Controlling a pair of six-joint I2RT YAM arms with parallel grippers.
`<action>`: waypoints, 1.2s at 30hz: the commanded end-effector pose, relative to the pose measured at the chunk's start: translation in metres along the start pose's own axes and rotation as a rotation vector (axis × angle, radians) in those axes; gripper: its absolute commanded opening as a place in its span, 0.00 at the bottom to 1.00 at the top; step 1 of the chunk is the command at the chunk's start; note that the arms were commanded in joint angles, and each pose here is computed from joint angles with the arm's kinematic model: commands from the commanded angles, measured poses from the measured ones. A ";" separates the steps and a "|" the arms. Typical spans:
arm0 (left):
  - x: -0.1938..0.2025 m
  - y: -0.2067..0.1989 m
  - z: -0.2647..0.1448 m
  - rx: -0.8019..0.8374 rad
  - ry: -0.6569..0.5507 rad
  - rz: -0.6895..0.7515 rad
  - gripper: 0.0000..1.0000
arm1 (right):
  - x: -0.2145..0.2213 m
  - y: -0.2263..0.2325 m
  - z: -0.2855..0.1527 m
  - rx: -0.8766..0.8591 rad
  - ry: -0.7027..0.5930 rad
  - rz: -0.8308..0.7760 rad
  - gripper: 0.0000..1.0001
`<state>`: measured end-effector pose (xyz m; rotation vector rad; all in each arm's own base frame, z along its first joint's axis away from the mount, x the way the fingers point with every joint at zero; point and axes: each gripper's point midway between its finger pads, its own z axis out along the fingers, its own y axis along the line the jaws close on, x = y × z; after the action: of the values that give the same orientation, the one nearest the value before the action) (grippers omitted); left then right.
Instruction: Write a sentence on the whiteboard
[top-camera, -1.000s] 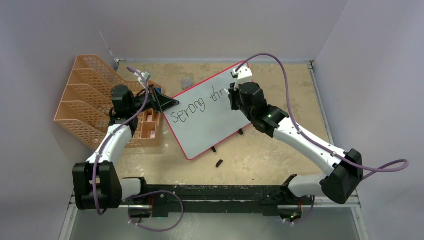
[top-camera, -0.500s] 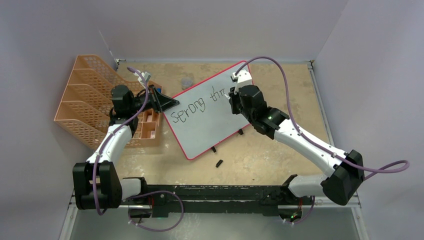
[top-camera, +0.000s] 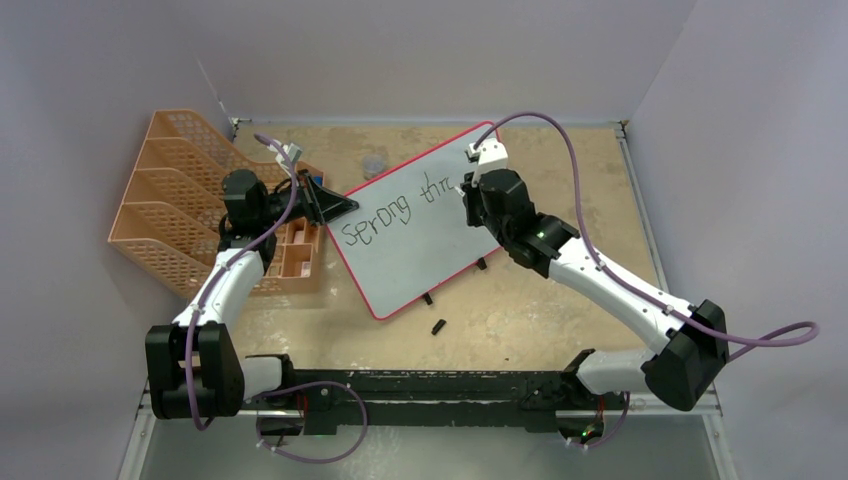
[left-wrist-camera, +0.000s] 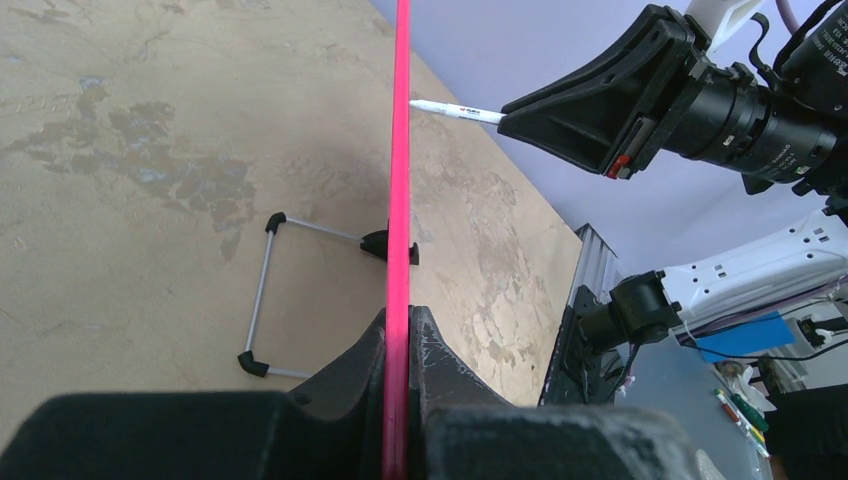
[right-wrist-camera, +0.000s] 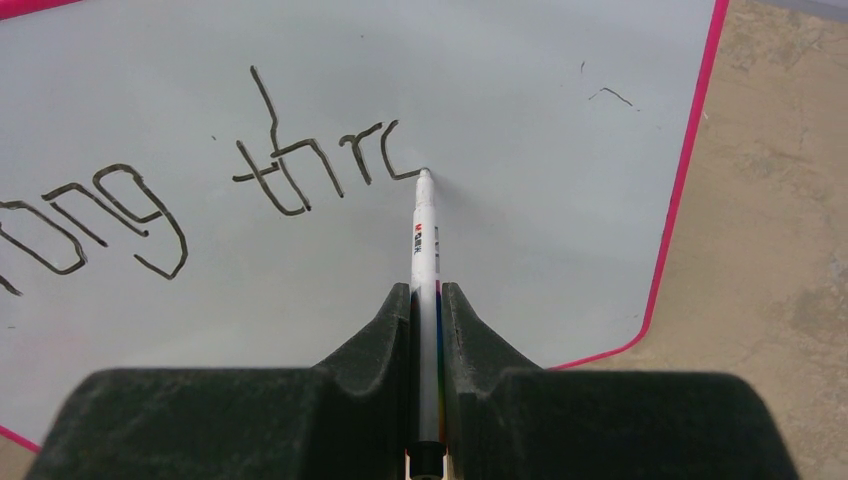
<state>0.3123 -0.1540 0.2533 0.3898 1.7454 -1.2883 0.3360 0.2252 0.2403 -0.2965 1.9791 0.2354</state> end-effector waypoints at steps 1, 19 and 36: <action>0.007 -0.013 0.004 0.067 0.046 0.030 0.00 | -0.019 -0.006 0.000 0.028 -0.066 0.032 0.00; 0.006 -0.013 0.004 0.068 0.046 0.034 0.00 | -0.047 0.005 -0.002 -0.025 -0.135 0.045 0.00; 0.007 -0.013 0.004 0.069 0.047 0.031 0.00 | -0.054 0.010 -0.004 -0.053 -0.154 0.045 0.00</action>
<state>0.3120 -0.1541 0.2533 0.3915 1.7453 -1.2898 0.3418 0.2306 0.2533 -0.2855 1.9337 0.2688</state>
